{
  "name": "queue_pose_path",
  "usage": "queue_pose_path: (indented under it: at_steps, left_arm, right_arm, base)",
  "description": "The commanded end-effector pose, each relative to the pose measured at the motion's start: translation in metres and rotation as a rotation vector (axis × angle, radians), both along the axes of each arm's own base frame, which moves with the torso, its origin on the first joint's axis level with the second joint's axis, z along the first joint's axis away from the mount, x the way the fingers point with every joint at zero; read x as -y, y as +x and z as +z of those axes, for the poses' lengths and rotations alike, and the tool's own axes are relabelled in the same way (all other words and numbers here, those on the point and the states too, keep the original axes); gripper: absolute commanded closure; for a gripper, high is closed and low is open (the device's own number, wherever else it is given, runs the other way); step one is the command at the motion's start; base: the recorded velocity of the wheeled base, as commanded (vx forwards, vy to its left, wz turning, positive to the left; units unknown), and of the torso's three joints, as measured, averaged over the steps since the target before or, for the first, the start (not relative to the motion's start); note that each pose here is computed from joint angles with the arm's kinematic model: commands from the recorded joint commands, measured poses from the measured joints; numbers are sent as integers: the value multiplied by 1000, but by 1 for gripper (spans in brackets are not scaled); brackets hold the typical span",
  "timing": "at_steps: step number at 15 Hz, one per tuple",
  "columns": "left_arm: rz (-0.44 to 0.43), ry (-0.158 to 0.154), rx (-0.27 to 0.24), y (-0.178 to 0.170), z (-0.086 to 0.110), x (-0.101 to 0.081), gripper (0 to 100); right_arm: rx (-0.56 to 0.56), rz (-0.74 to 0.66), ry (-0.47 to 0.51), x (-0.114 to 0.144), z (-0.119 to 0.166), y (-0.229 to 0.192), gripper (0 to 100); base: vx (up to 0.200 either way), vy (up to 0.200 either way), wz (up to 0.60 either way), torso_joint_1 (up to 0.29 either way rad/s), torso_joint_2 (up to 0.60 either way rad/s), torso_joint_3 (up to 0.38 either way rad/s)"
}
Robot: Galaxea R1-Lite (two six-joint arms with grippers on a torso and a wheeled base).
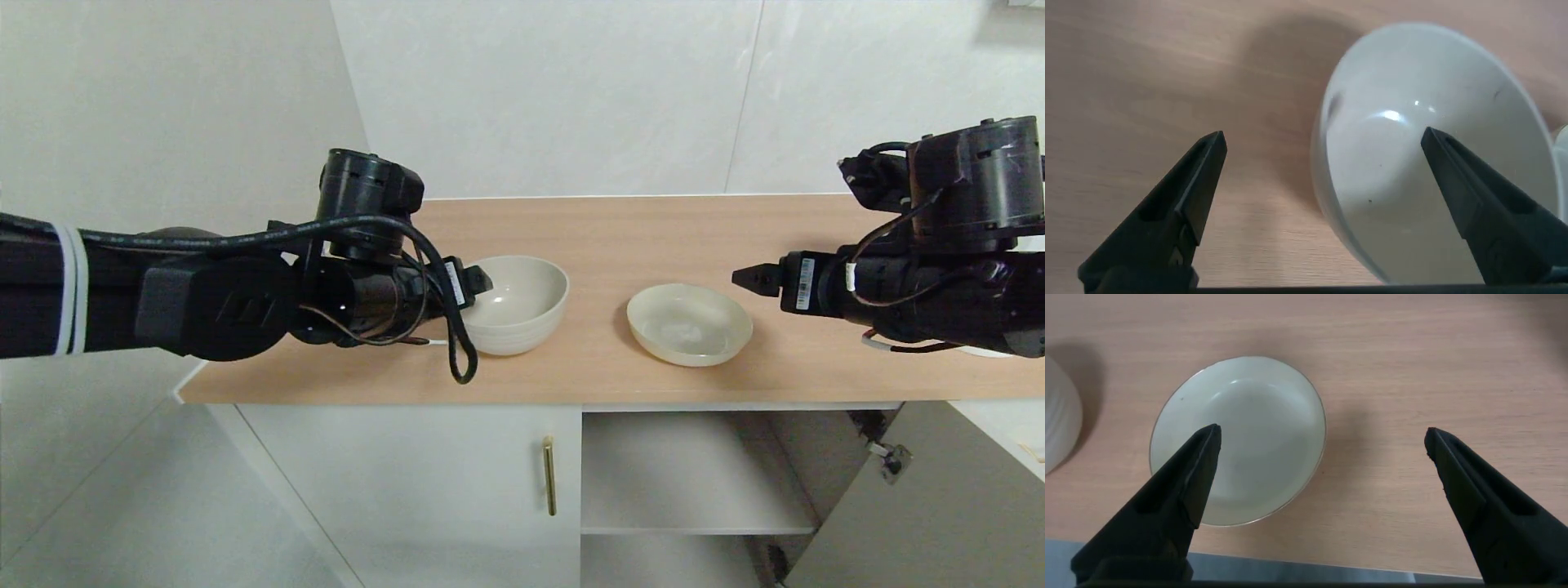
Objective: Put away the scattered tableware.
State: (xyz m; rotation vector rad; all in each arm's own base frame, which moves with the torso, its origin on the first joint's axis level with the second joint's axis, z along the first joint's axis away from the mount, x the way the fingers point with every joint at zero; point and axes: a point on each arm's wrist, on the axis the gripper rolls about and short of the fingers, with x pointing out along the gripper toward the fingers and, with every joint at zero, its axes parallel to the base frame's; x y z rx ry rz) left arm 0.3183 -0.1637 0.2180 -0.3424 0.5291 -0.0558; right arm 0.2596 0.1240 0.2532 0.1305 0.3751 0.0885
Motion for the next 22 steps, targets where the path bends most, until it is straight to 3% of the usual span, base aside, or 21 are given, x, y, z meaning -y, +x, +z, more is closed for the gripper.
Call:
queue_pose_path:
  at_steps: [1, 7, 10, 13, 15, 21, 22]
  left_arm:
    - [-6, 5, -10, 0, -4, 4, 100]
    - [-23, -12, 28, -16, 13, 1, 100]
    - [-52, -48, 94, -49, 40, -9, 100]
    - [-76, -72, 136, -68, 56, -13, 100]
    - [-90, -53, 143, -71, 56, -14, 100]
    - [-94, -53, 148, -74, 58, -15, 100]
    - [-93, -54, 149, -75, 58, -15, 100]
  right_arm:
    - [11, -3, 4, 1, 3, -2, 0]
    - [2, -2, -2, 0, 1, 0, 0]
    - [-43, -21, -37, -6, -15, 13, 0]
    - [-95, -66, -97, -17, -37, 30, 0]
    - [-120, -83, -122, -21, -49, 39, 0]
    - [-129, -96, -128, -25, -56, 48, 0]
    - [-129, -95, -125, -25, -56, 48, 100]
  base:
    - [0, 0, 0, 0, 0, 0]
    - [0, 0, 0, 0, 0, 0]
    - [0, 0, 0, 0, 0, 0]
    - [0, 0, 0, 0, 0, 0]
    - [0, 0, 0, 0, 0, 0]
    - [0, 0, 0, 0, 0, 0]
    - [0, 0, 0, 0, 0, 0]
